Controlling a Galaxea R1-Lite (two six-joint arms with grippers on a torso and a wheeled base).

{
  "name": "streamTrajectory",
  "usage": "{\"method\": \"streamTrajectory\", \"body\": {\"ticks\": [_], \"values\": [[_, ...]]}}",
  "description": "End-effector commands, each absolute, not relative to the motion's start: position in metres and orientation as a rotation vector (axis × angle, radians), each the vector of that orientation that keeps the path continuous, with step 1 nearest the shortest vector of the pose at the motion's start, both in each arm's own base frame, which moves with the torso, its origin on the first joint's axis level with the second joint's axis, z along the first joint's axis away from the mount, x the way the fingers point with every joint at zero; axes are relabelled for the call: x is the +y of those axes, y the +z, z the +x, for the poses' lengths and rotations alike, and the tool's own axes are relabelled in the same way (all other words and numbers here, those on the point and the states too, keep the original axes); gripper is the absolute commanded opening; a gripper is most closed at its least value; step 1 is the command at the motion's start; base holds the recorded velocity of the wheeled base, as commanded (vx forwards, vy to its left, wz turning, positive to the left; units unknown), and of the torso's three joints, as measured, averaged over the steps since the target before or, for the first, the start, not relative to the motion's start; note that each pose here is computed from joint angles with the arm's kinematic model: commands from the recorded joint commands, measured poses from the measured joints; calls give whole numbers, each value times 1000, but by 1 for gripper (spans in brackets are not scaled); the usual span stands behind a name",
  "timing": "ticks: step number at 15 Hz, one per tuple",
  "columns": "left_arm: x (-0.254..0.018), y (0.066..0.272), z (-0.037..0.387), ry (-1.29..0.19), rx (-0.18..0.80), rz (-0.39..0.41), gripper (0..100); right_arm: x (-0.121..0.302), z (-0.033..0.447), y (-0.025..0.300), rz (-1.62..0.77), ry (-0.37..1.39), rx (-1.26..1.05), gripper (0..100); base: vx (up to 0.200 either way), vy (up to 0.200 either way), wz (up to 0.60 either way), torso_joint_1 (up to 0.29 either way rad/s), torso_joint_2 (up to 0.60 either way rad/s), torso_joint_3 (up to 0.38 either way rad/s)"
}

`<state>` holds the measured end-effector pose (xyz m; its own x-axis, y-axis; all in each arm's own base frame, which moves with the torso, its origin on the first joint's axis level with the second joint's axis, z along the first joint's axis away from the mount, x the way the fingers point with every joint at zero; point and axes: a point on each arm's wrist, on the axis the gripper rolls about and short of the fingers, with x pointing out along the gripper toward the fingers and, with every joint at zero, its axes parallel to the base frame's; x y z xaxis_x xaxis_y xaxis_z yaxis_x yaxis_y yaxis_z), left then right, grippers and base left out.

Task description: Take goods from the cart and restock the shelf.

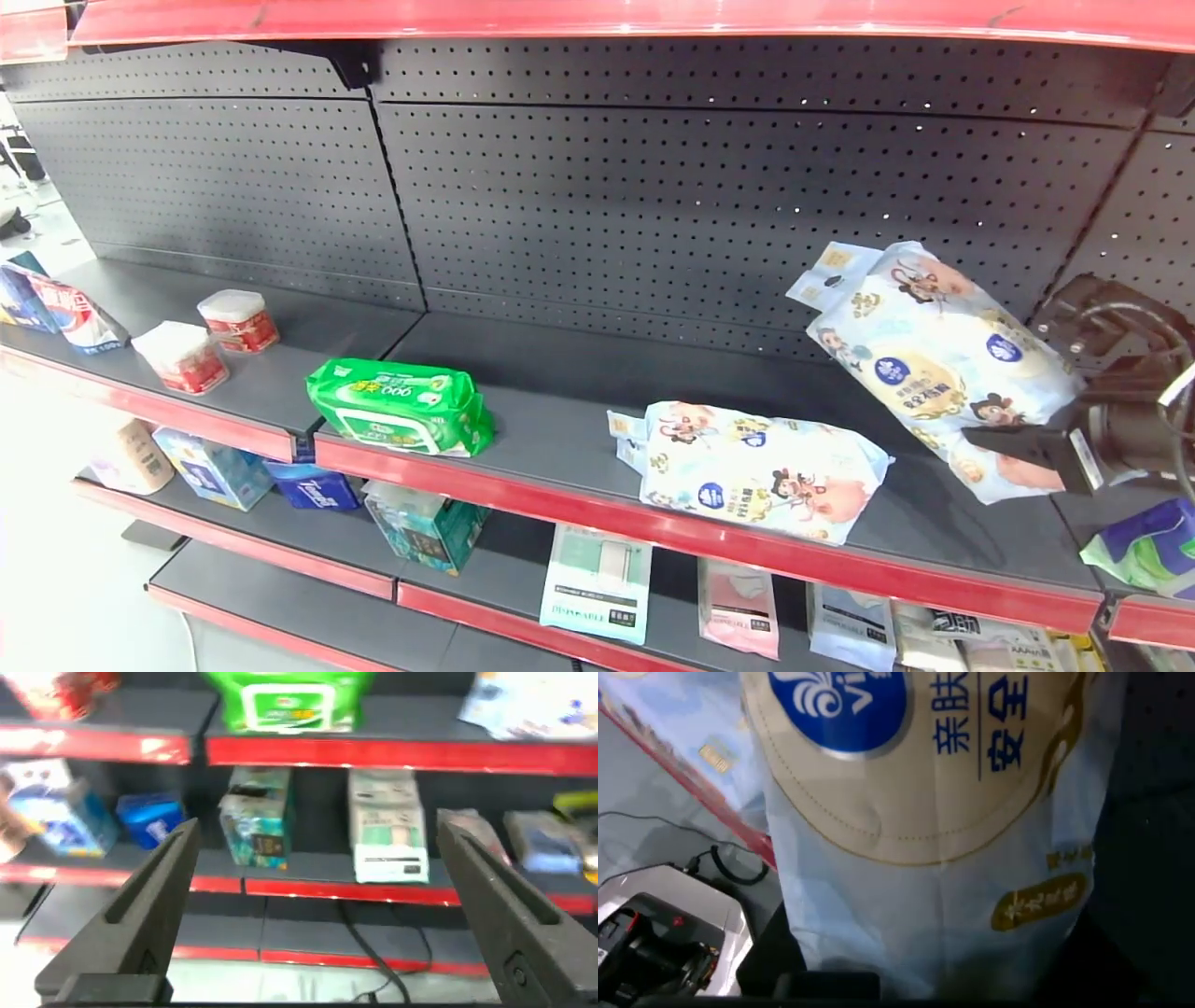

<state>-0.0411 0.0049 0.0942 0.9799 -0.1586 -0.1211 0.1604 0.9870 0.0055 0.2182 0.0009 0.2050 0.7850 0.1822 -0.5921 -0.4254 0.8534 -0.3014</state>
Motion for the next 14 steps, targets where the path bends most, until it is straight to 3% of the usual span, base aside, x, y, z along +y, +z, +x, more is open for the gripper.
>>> {"method": "streamTrajectory", "body": {"ticks": [1,9,14], "values": [[6,95,-41,-76,127,0,100,-3,260,193,-459,376,630,0,0,0,0,0,0,0],[2,102,-35,60,129,-26,100,-3,286,180,-500,412,663,0,0,0,0,0,0,0],[1,88,-34,230,125,-27,100,-9,286,180,-495,414,659,0,0,0,0,0,0,0]]}}
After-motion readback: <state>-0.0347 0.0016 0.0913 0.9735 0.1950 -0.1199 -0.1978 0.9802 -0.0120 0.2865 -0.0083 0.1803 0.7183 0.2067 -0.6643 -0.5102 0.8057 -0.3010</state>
